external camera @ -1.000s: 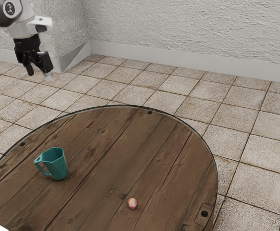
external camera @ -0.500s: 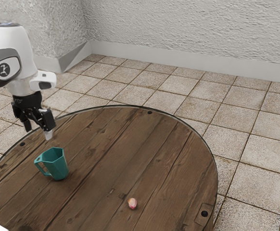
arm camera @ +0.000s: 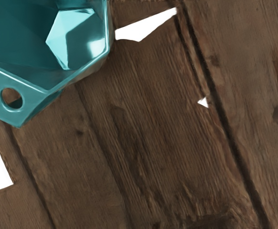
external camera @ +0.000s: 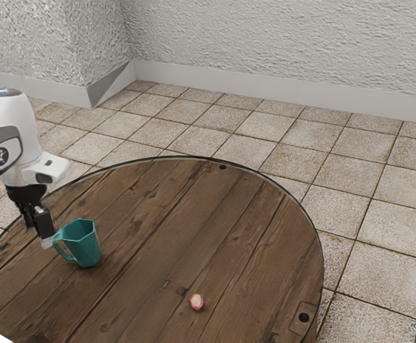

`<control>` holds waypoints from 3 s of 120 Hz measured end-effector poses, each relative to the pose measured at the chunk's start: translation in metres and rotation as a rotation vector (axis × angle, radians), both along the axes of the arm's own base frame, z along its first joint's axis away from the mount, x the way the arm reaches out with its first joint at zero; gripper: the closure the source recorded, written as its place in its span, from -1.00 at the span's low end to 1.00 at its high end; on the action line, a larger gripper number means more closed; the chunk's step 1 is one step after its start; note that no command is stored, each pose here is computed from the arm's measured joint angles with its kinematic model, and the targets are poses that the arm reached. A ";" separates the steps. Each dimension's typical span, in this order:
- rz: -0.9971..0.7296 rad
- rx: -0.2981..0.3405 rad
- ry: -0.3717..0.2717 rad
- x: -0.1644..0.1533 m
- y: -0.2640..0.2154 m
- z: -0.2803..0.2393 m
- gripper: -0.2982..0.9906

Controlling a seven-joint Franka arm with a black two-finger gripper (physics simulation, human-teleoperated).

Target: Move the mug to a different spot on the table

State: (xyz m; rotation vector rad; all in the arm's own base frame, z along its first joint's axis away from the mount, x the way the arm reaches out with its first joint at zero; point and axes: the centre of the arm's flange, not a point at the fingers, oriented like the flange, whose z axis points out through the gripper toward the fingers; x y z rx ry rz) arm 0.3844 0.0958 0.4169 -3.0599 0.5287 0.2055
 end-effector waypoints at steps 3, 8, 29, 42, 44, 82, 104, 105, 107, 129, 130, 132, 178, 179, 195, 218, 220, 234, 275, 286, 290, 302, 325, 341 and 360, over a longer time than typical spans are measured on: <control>-0.029 -0.004 0.000 0.001 0.004 -0.004 -0.54; -0.068 -0.015 0.004 0.004 0.014 -0.012 -0.54; -0.229 -0.044 -0.018 0.009 0.043 -0.029 -0.54; -0.313 -0.055 -0.028 0.015 0.060 -0.050 -0.54; -0.327 -0.055 -0.033 0.016 0.063 -0.053 -0.54; -0.446 -0.022 -0.211 0.039 0.107 -0.078 -0.54; -0.451 -0.036 -0.294 0.042 0.107 -0.080 -0.54; -0.448 -0.039 -0.297 0.042 0.107 -0.081 -0.54; -0.442 -0.046 -0.303 0.042 0.107 -0.081 -0.54; -0.408 -0.109 -0.312 0.035 0.105 -0.089 -0.54; -0.407 -0.111 -0.311 0.034 0.105 -0.089 -0.54; -0.406 -0.116 -0.309 0.033 0.104 -0.090 -0.54; -0.393 -0.141 -0.284 0.034 0.105 -0.113 -0.54; -0.393 -0.141 -0.284 0.034 0.104 -0.113 -0.54; -0.379 -0.143 -0.293 0.038 0.099 -0.118 -0.54; -0.330 -0.143 -0.310 0.040 0.100 -0.128 -0.49; -0.327 -0.143 -0.311 0.040 0.100 -0.128 -0.48; -0.317 -0.140 -0.319 0.041 0.100 -0.129 -0.43; -0.355 -0.140 -0.332 0.049 0.084 -0.126 -0.02; -0.369 -0.143 -0.336 0.052 0.075 -0.125 0.25; -0.372 -0.145 -0.339 0.054 0.073 -0.124 0.28; -0.381 -0.144 -0.356 0.057 0.067 -0.118 0.36; -0.364 -0.116 -0.404 0.062 0.077 -0.100 0.41; -0.380 -0.071 -0.457 0.075 0.075 -0.085 0.42; -0.427 -0.053 -0.522 0.095 0.040 -0.075 0.42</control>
